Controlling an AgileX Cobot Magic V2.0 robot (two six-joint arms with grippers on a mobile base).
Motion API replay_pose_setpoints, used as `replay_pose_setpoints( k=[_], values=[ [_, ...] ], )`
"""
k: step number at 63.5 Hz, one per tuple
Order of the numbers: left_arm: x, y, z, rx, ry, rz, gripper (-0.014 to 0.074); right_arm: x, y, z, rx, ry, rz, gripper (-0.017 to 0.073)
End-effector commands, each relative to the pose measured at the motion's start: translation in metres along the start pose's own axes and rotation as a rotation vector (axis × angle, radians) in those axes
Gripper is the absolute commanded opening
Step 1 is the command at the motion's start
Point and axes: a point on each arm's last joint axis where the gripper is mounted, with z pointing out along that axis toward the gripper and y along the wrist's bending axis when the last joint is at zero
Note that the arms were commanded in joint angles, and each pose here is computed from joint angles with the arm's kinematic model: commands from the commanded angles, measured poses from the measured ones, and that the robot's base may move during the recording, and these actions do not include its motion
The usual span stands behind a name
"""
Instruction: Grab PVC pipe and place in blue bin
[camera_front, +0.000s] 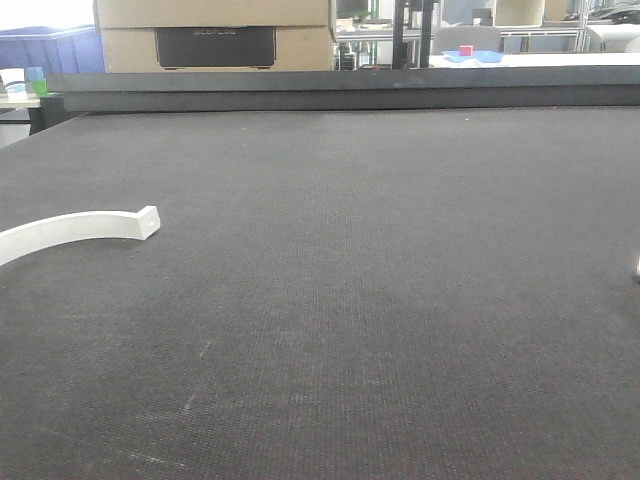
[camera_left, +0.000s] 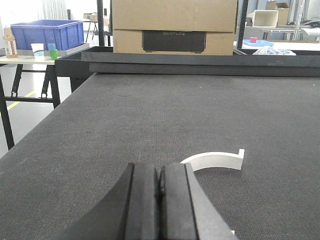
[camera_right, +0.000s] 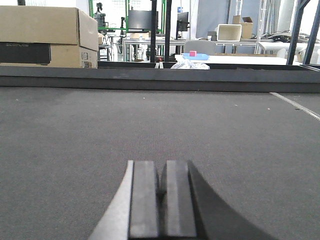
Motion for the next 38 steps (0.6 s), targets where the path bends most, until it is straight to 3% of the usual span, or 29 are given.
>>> replay_pose_setpoints(
  k=[1,38],
  values=[
    [-0.0023,0.0002,-0.0004,-0.003,-0.021,-0.004,-0.0111,-0.0022,0.0000,-0.0003,0.001,-0.023,-0.008,-0.0168],
    [-0.0023,0.0002,-0.0004,-0.003,-0.021,-0.004,-0.0111,-0.0022,0.0000,-0.0003,0.001,-0.023,-0.008,-0.0168]
  ],
)
